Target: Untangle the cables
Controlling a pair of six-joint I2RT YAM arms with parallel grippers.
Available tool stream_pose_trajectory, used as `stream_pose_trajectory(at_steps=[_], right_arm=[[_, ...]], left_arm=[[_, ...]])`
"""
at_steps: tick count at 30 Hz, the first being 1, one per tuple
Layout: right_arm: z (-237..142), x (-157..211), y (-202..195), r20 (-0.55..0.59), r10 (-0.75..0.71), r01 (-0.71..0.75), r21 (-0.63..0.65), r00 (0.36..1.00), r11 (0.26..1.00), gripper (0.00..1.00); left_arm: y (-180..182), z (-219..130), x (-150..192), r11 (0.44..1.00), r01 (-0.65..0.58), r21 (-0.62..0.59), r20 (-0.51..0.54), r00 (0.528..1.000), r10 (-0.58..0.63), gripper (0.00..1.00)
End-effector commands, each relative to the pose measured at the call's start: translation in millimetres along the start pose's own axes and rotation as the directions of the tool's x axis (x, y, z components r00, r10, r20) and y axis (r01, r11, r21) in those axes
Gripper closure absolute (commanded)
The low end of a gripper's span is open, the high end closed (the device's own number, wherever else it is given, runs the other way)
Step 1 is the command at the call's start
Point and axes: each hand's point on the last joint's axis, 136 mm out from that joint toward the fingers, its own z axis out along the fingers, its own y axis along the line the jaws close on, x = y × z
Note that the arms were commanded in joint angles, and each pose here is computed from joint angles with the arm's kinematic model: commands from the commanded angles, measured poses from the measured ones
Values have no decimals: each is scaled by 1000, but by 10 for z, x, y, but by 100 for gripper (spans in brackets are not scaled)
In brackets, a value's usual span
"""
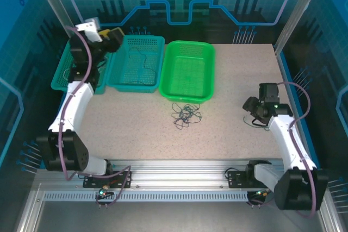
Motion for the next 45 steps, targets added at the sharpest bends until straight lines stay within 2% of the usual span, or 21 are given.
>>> stream_pose_trajectory(at_steps=[1, 4, 8, 11, 15, 19, 20, 22, 26, 27, 31, 35, 39, 45], right_arm=[[49, -3, -123, -98, 5, -1, 48, 995, 999, 37], [36, -50, -304, -99, 47, -35, 124, 994, 992, 36], [-8, -39, -582, -76, 157, -142, 171, 985, 975, 26], [34, 25, -725, -102, 194, -176, 162, 976, 971, 21], [203, 141, -664, -196, 193, -182, 77, 961, 980, 21], [370, 270, -617, -286, 206, -197, 63, 936, 978, 32], [397, 274, -618, -288, 205, -195, 63, 935, 979, 38], [410, 249, -627, -271, 192, -183, 60, 943, 981, 58], [253, 115, -648, -186, 146, -138, 56, 972, 989, 97], [192, 72, -628, -161, 134, -129, 42, 978, 991, 100], [-91, -55, -374, -76, 53, -59, -77, 996, 995, 100], [-550, -218, 204, 49, -86, 96, -267, 995, 959, 100], [-1035, -291, 994, 165, -231, 282, -480, 959, 831, 100], [-1322, -268, 2014, 219, -367, 420, -613, 904, 669, 100]], left_arm=[[-636, -72, 227, 975, -42, 218, -44, 998, 53, 37], [-1154, -187, 603, 910, -100, 402, -108, 982, 156, 37], [-1701, -472, 1231, 759, -155, 632, -199, 914, 353, 35], [-1947, -630, 1578, 670, -203, 714, -198, 859, 472, 35], [-2226, -718, 1758, 586, -168, 793, -178, 855, 487, 35], [-2467, -808, 1876, 492, -204, 847, -123, 824, 553, 35], [-2500, -827, 1903, 470, -223, 854, -106, 810, 577, 35], [-2516, -833, 1917, 450, -262, 854, -76, 793, 605, 35], [-2509, -850, 1843, 443, -317, 839, -31, 784, 620, 35], [-2504, -846, 1825, 447, -330, 831, -22, 785, 619, 35], [-2460, -749, 1707, 510, -375, 774, 3, 808, 589, 34], [-2426, -685, 1546, 574, -404, 712, 29, 834, 552, 34], [-2352, -623, 1429, 637, -417, 648, 35, 852, 523, 33], [-2212, -552, 1416, 709, -403, 578, -24, 860, 509, 33]])
